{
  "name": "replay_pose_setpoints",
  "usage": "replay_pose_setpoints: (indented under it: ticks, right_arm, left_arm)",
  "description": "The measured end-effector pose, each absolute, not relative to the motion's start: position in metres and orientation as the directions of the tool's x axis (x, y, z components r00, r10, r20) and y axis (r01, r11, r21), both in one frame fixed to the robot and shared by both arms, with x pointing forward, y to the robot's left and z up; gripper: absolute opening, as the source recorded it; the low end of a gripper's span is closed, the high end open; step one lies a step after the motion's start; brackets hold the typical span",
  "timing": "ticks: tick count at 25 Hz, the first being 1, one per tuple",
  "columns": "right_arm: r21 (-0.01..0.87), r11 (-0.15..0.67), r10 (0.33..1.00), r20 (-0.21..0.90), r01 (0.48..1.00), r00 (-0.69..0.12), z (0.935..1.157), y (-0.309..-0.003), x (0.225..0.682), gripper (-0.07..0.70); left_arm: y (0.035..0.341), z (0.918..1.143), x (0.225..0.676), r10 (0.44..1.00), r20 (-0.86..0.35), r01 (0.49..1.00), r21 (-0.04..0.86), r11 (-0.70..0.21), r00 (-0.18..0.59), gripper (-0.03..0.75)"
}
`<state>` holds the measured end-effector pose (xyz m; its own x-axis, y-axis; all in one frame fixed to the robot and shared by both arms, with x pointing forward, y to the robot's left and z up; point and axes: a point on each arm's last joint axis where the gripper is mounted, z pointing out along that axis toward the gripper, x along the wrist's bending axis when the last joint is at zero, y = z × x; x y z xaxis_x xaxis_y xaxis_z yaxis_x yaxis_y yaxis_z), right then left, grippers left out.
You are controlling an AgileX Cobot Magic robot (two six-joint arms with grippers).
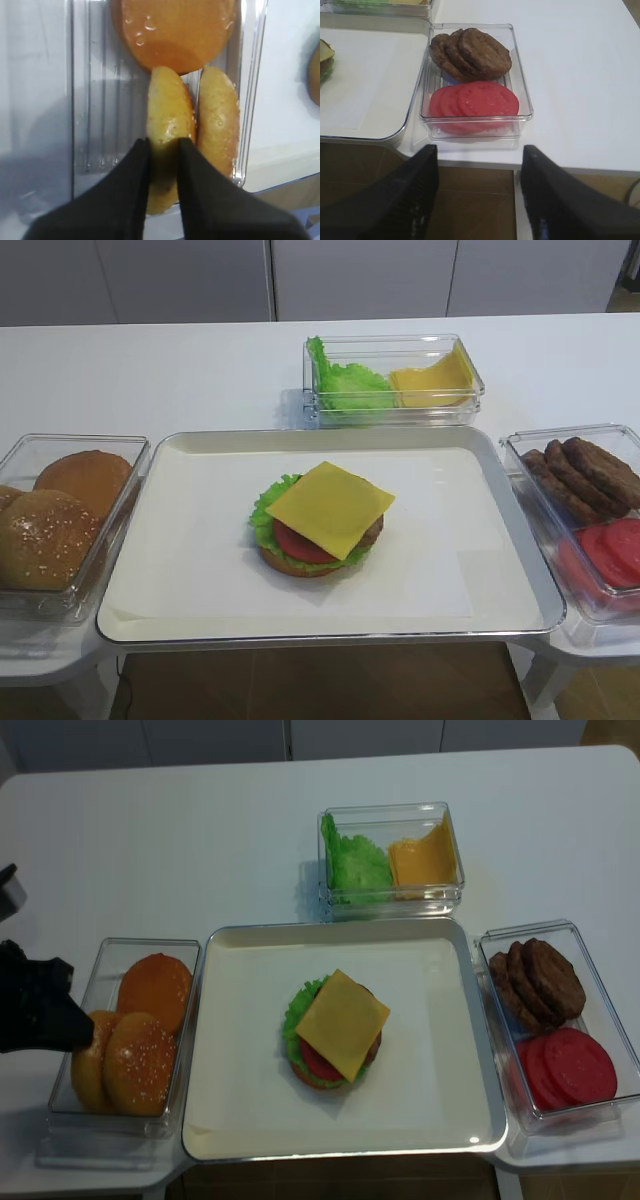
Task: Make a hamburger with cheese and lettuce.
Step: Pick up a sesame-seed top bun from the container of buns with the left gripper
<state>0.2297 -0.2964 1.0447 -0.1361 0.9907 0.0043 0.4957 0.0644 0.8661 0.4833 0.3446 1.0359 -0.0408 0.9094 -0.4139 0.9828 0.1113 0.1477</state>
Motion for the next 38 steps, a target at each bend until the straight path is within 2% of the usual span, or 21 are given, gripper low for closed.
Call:
replay_pose_setpoints:
  ticks: [11, 23, 38]
  right_arm:
    - [0.866, 0.064, 0.991, 0.004, 0.496, -0.136, 1.0447, -0.2964, 0.2297, 0.403]
    - [0.866, 0.064, 0.991, 0.004, 0.496, -0.136, 1.0447, -0.2964, 0.2297, 0.403]
    - [0.866, 0.064, 0.991, 0.004, 0.496, -0.136, 1.0447, -0.2964, 0.2297, 0.403]
  left_arm:
    - [0.3428, 1.0400, 0.4824, 0.905, -0.425, 0.979, 0.167, 0.115, -0.034, 0.069]
    - [0.3429, 1.0399, 0.4823, 0.905, -0.423, 0.979, 0.166, 0.114, -0.034, 0.067]
    - [0.3434, 1.0397, 0.4825, 0.908, -0.418, 0.979, 0.169, 0.114, -0.034, 0.237]
